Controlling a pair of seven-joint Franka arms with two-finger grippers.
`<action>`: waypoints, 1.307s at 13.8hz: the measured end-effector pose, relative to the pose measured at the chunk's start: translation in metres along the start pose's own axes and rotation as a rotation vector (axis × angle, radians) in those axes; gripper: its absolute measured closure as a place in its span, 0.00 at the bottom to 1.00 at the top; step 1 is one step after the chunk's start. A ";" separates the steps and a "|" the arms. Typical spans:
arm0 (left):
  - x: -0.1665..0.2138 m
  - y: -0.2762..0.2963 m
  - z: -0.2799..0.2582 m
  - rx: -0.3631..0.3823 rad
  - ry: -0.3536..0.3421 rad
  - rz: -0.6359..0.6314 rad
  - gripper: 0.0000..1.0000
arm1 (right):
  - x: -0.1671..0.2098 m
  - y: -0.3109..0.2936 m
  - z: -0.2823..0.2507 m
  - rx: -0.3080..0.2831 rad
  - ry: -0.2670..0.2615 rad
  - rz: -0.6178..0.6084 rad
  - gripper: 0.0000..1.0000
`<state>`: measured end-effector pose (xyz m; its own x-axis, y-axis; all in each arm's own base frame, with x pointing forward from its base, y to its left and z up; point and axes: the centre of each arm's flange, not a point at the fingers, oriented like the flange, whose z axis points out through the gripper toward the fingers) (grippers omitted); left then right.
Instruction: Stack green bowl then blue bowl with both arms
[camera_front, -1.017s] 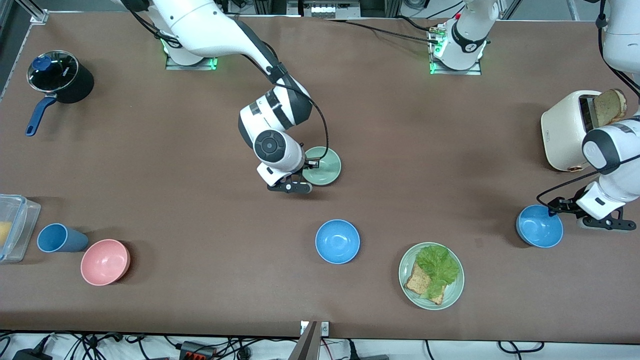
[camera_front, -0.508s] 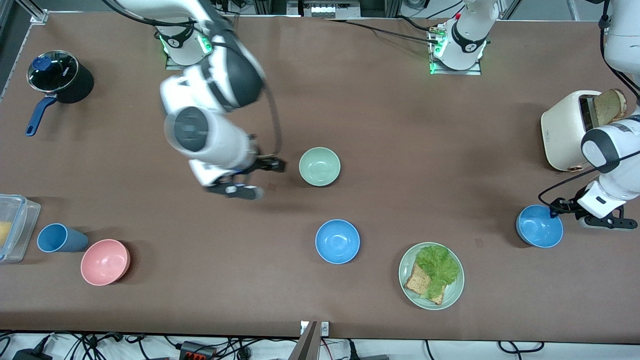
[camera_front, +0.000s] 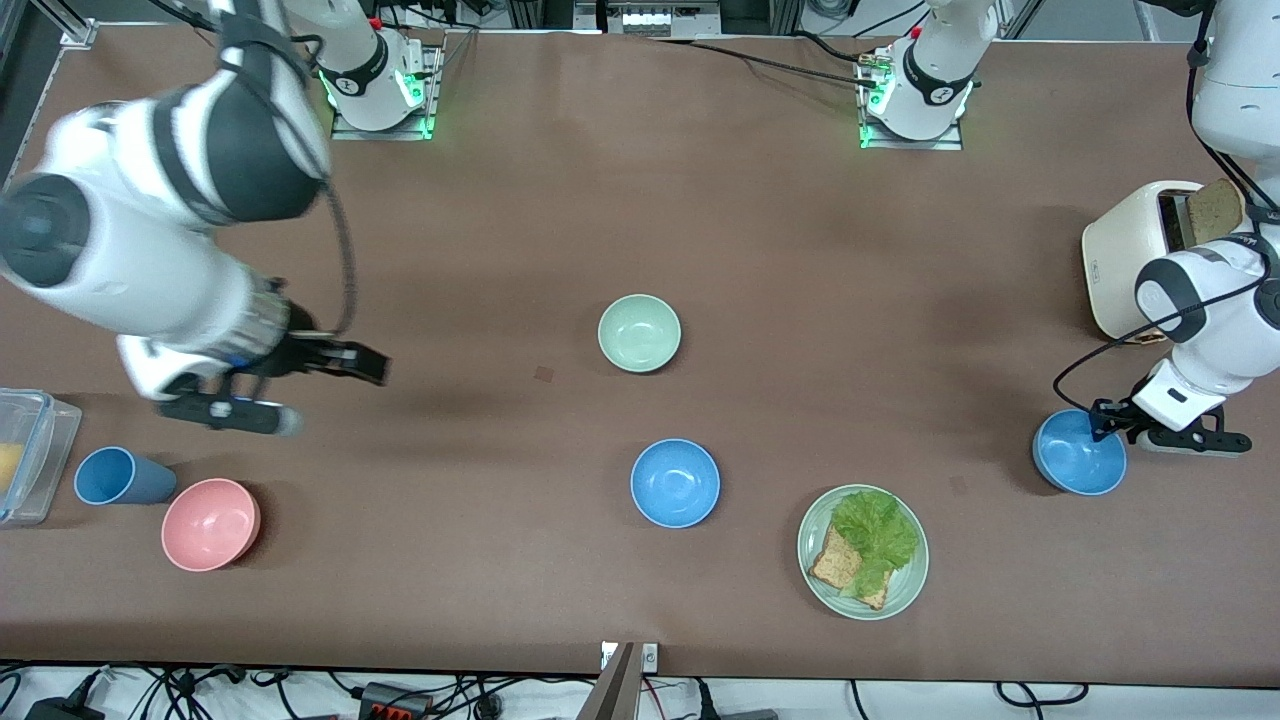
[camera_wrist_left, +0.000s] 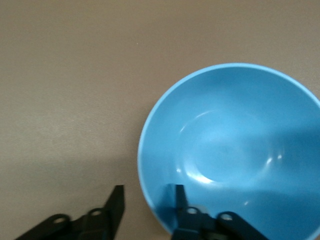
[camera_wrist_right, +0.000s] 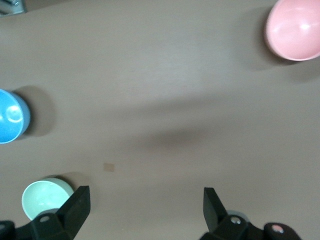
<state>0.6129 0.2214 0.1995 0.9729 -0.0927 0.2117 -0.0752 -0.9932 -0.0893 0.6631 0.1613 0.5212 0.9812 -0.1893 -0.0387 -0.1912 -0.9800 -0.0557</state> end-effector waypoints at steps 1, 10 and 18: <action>-0.001 0.002 0.001 -0.002 -0.002 0.002 0.71 | 0.003 0.012 -0.006 -0.005 0.004 0.016 0.00; 0.012 0.044 -0.049 -0.116 -0.182 0.076 0.94 | 0.027 0.157 -0.069 0.037 0.079 -0.030 0.00; 0.035 0.225 -0.228 -0.244 -0.352 0.012 0.95 | 0.009 0.210 -0.097 -0.022 0.092 -0.140 0.00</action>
<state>0.5801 -0.0210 0.4085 0.9837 -0.1160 -0.1373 -0.0948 -0.9839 0.1518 0.6340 -0.0518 0.6055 0.9967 -0.0550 0.0599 -0.0531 -0.9981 -0.0323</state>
